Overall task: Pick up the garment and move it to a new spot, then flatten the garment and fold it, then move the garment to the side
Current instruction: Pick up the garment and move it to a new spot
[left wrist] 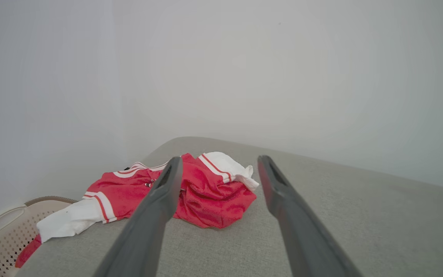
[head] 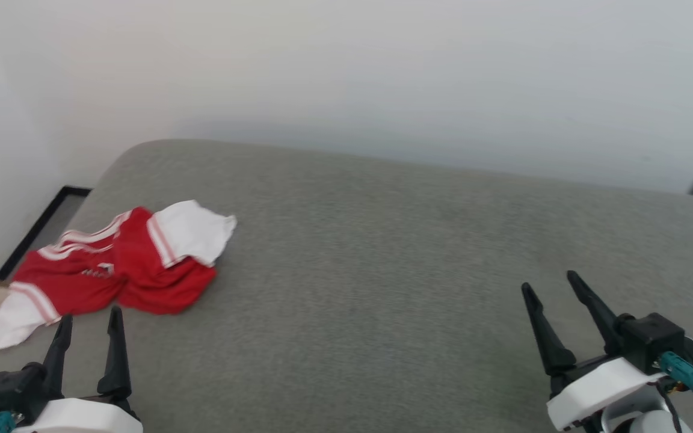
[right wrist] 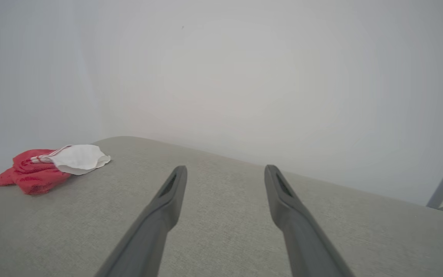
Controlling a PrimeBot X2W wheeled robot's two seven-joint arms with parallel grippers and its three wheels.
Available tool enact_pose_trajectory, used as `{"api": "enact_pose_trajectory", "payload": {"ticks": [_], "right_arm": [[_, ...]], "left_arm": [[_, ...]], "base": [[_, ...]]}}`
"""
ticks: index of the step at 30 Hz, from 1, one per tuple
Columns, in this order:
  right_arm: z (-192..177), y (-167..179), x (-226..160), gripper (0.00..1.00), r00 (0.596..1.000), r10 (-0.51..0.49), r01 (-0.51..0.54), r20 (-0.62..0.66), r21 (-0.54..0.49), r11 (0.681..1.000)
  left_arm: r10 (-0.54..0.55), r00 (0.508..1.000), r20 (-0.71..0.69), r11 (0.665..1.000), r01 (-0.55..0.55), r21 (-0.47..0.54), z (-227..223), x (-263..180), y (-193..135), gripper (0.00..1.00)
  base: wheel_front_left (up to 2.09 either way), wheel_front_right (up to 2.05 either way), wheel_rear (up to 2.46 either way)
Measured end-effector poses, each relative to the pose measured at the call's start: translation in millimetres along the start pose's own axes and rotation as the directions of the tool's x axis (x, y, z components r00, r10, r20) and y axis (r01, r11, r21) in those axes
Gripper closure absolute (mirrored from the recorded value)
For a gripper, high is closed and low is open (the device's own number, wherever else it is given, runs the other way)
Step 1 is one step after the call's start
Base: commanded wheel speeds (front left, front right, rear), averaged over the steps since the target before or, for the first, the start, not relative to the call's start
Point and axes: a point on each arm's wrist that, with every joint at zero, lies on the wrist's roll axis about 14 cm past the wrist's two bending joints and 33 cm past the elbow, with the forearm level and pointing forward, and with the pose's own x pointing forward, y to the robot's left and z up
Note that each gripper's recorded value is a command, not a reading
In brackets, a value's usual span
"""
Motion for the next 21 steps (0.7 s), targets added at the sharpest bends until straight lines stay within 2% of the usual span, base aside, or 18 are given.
{"api": "enact_pose_trajectory", "payload": {"ticks": [6,10,21], "right_arm": [[-6,40,24,0.00,0.991,0.132,-0.132,-0.017,0.009,0.991],[-11,71,37,0.00,0.973,0.229,-0.228,-0.029,0.010,0.974],[-17,91,49,0.00,0.953,0.299,-0.299,-0.042,0.002,0.954]], "left_arm": [[0.121,0.993,0.008,0.993,-0.121,0.006,4,-23,37,0.00],[0.207,0.978,0.020,0.978,-0.207,0.002,8,-42,61,0.00],[0.313,0.950,0.012,0.949,-0.312,-0.038,6,-61,84,0.00]], "base": [[0.00,0.00,0.00],[0.00,0.00,0.00],[0.00,0.00,0.00]]}}
